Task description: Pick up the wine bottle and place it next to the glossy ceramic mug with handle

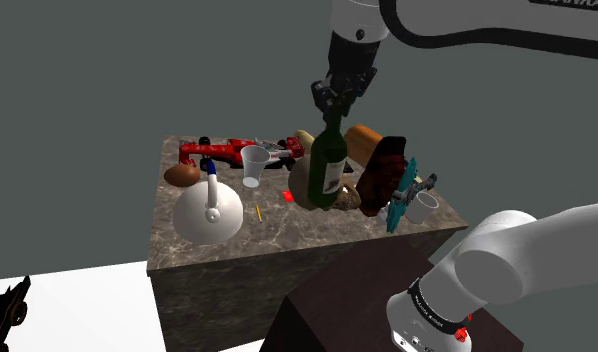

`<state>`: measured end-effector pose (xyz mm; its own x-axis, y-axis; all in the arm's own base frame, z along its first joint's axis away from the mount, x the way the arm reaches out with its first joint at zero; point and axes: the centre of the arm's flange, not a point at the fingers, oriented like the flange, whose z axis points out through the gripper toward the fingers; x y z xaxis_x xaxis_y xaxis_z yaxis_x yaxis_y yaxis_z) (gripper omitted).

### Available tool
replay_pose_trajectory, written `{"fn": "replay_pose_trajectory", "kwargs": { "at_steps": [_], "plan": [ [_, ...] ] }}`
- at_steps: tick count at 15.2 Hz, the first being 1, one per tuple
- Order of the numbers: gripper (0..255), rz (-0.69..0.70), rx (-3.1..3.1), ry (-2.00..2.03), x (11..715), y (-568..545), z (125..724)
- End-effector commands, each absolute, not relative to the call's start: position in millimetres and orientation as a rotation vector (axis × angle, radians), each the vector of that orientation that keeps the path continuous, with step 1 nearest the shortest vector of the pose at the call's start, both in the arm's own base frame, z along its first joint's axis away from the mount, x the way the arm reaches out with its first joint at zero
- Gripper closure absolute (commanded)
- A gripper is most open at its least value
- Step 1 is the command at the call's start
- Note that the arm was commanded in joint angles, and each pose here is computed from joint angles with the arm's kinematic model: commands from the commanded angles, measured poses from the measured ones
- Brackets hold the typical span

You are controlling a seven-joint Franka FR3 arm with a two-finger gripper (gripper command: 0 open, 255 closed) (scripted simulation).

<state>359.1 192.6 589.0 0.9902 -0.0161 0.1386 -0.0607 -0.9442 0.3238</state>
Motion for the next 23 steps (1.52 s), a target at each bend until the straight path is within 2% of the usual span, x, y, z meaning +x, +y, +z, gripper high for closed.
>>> {"fn": "replay_pose_trajectory", "kwargs": {
  "at_steps": [1,23],
  "plan": [
    [255,0.191,2.801,-0.056,358.9,192.8,599.0],
    [255,0.191,2.801,-0.056,358.9,192.8,715.2]
  ]
}}
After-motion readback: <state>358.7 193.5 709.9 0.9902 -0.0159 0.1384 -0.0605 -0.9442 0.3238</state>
